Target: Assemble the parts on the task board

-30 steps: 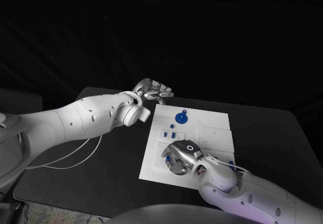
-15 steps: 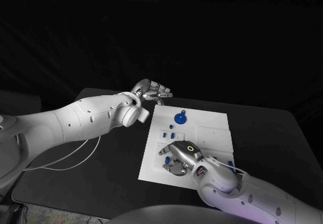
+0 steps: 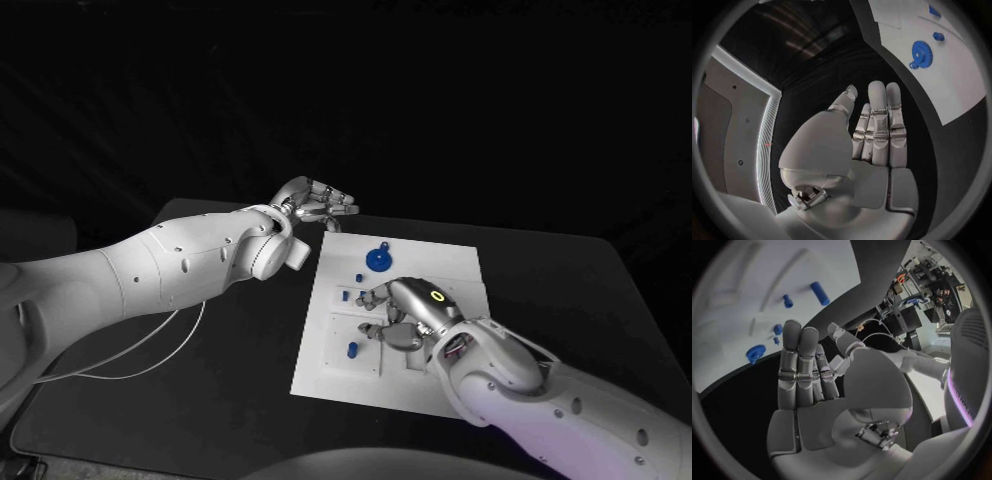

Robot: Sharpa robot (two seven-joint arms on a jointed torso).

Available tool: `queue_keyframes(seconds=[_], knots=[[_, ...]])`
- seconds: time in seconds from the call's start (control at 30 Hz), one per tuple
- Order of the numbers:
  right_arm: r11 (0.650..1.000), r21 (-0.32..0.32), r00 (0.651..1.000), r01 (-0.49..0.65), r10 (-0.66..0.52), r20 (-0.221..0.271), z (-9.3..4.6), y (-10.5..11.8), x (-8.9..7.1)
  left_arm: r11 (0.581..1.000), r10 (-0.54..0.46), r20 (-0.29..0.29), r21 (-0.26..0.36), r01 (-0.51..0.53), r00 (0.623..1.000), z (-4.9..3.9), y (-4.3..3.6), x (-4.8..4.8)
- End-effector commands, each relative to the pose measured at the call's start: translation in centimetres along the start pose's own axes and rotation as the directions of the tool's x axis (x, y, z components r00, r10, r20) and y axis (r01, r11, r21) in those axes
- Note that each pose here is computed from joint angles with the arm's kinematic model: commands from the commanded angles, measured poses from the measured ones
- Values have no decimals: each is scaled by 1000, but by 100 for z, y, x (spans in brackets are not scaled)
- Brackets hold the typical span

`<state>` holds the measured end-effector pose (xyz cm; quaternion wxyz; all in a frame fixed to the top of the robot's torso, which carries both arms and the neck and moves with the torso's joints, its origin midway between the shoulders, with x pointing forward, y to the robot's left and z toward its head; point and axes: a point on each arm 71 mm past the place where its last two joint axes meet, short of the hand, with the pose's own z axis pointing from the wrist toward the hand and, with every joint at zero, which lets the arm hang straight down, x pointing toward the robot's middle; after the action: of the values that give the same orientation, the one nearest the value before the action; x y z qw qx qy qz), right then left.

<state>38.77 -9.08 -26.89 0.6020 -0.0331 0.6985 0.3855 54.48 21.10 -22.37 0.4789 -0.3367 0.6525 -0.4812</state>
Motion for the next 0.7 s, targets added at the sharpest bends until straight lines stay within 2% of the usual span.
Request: queue_keyframes(seconds=[0.03,0.2,0.33,0.43,0.7], knots=[[976,123,980,-178,187,-63,-39,-230,-142,1000,-7,-8,8,7,1000,-8,6,-12],[935,251,956,-250,280,-92,-131,-587,-453,1000,-6,0,3,6,1000,-44,63,-57],[892,363,934,-270,334,-127,-252,-849,-601,1000,-9,3,-5,9,1000,-85,128,-82],[863,435,921,-257,355,-159,-330,-989,-638,1000,-13,4,-10,13,1000,-113,169,-89],[781,612,866,-128,389,-315,-538,-1243,-593,999,-27,-7,-18,27,1000,-198,264,-74]])
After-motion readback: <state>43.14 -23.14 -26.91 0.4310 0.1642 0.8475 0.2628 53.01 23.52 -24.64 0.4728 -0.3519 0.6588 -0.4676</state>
